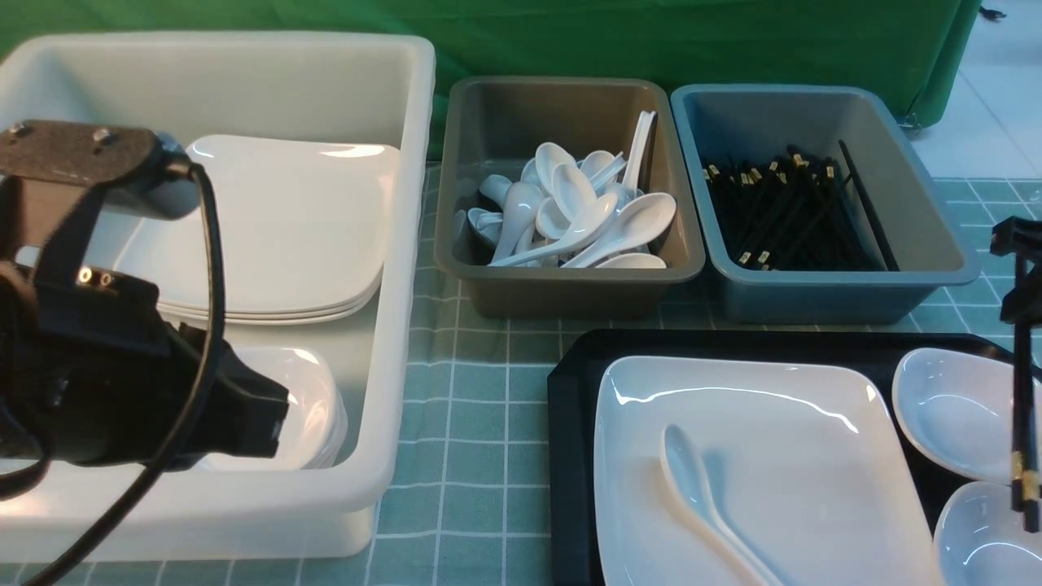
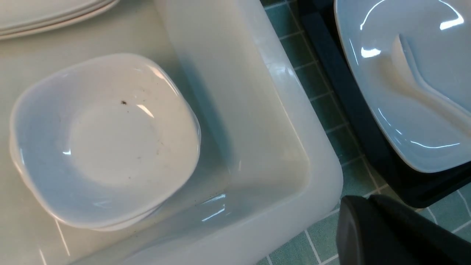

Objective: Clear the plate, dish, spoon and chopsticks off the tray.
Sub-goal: Use the right arm to put the chopsticks into the small storage box on the right

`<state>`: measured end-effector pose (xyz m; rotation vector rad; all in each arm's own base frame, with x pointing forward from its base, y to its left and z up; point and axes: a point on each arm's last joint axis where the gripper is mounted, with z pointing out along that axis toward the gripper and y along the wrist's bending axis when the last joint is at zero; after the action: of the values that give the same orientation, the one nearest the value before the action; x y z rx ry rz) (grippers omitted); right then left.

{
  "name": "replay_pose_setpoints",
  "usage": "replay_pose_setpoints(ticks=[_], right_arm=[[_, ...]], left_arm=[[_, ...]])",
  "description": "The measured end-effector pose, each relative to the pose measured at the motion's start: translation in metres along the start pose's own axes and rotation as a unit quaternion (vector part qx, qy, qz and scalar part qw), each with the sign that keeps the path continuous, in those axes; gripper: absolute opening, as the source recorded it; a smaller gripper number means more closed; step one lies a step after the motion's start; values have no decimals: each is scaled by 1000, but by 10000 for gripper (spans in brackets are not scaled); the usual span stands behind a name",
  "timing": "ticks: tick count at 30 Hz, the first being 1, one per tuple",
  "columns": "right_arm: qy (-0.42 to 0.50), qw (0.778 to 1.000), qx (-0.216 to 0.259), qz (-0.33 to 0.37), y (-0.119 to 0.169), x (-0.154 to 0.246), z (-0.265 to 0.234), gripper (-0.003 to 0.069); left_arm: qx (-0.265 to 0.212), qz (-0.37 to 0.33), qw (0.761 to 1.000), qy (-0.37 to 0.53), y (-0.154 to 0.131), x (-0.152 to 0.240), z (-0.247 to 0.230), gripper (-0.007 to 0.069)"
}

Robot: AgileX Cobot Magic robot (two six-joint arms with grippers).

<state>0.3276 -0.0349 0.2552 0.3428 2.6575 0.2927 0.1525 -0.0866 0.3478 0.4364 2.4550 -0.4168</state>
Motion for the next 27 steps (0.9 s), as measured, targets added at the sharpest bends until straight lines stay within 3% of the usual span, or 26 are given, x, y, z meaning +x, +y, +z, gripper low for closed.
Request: replay_pose_setpoints(ticks=[6,11,18,23,26,27], right_arm=[[-50,993,-98,40,18,-20,1,69],[-147,976,-141,81,30,-60,-6,69],[-254,950,-144,107,45,-105,7,69],[-277,946,-136,101,66,-122,53,69],[-269,951,-135,64,83,-123,79,101],[-263,954,-137,47,91,-123,89,165]], left_arm=[[-3,2,1000,-1,0,0,0,0],[-3,-2,1000,-1,1,0,0,0],[-3,-4,1000,1,1,0,0,3],[-3,-6,1000,2,1,0,0,7],[-3,-12,1000,3,1,1,0,8],[-3,-16,1000,3,1,0,0,8]])
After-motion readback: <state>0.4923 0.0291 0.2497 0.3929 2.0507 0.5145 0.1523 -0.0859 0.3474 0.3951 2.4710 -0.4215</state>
